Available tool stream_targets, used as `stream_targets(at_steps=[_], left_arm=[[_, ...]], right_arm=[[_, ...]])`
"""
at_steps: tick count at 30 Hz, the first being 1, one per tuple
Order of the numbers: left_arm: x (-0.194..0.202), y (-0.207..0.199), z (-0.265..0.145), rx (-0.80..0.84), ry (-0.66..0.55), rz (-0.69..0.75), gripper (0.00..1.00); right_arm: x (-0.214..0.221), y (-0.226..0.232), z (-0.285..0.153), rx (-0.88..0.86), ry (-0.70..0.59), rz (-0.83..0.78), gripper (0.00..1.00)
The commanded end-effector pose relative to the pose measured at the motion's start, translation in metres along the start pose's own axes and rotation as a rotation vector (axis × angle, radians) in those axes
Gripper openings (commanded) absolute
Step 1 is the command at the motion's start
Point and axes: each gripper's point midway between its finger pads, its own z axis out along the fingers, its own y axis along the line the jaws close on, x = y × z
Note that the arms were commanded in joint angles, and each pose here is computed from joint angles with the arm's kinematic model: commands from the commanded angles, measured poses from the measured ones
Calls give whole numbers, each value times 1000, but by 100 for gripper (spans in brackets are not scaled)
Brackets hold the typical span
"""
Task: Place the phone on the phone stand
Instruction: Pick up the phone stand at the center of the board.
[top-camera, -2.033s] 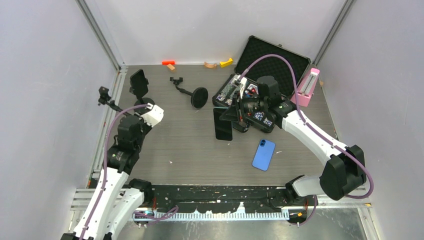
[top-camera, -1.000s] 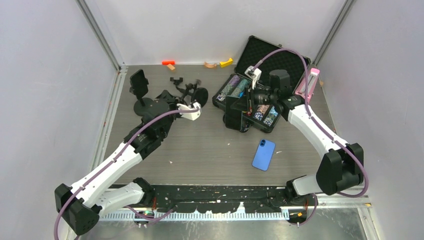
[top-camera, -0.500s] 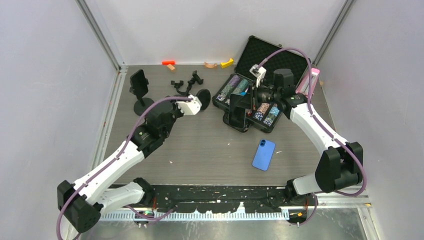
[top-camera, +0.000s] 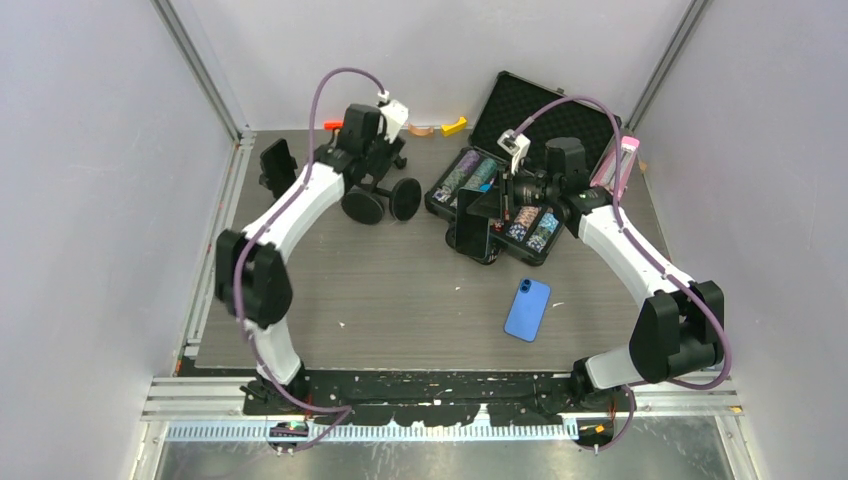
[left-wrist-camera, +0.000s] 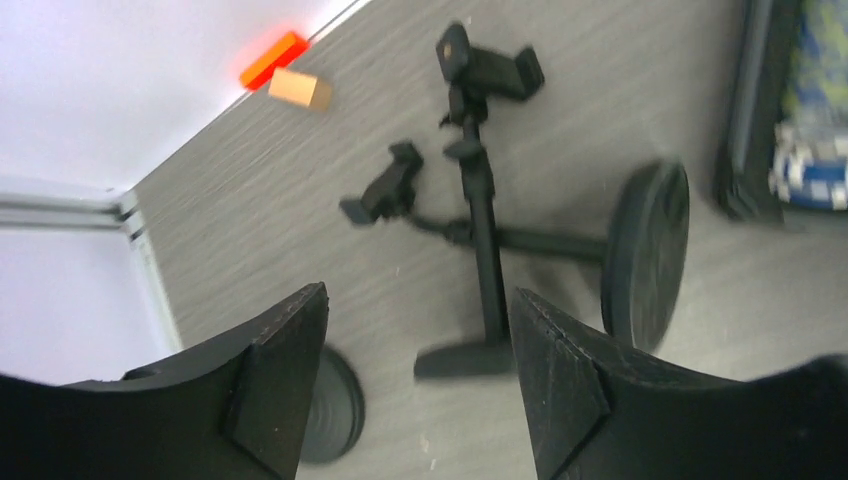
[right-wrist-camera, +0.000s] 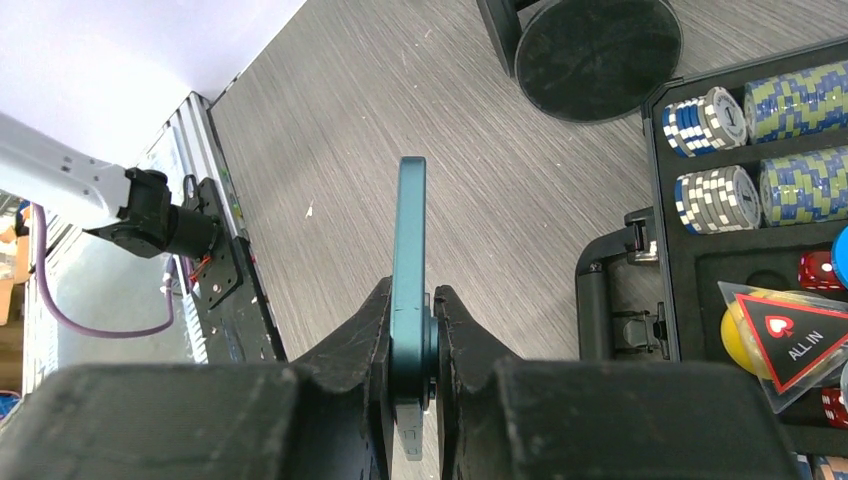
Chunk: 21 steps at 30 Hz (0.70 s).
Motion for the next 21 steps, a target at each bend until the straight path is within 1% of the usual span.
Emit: stream_targets(at_steps=[1,6,10,16,21], left_arm=[[9,-12,46,92,114,-124,69],[15,-22,93,141,203,-155,70],[37,-27,124,139,277,-164,69],[58,-31,153,134,303,-157,65],[72,-33,173,132,329,-172,64]], right_arm=[[-29,22,-8,-73,-85,-76,0],[-28,26,-8,-98,-89,-69,0],[-28,29,-9,-112,-92,-71,0],[-23,26,-6,-114,-81,-54,0],[-19,20,-2,-114,-68,-30,0]])
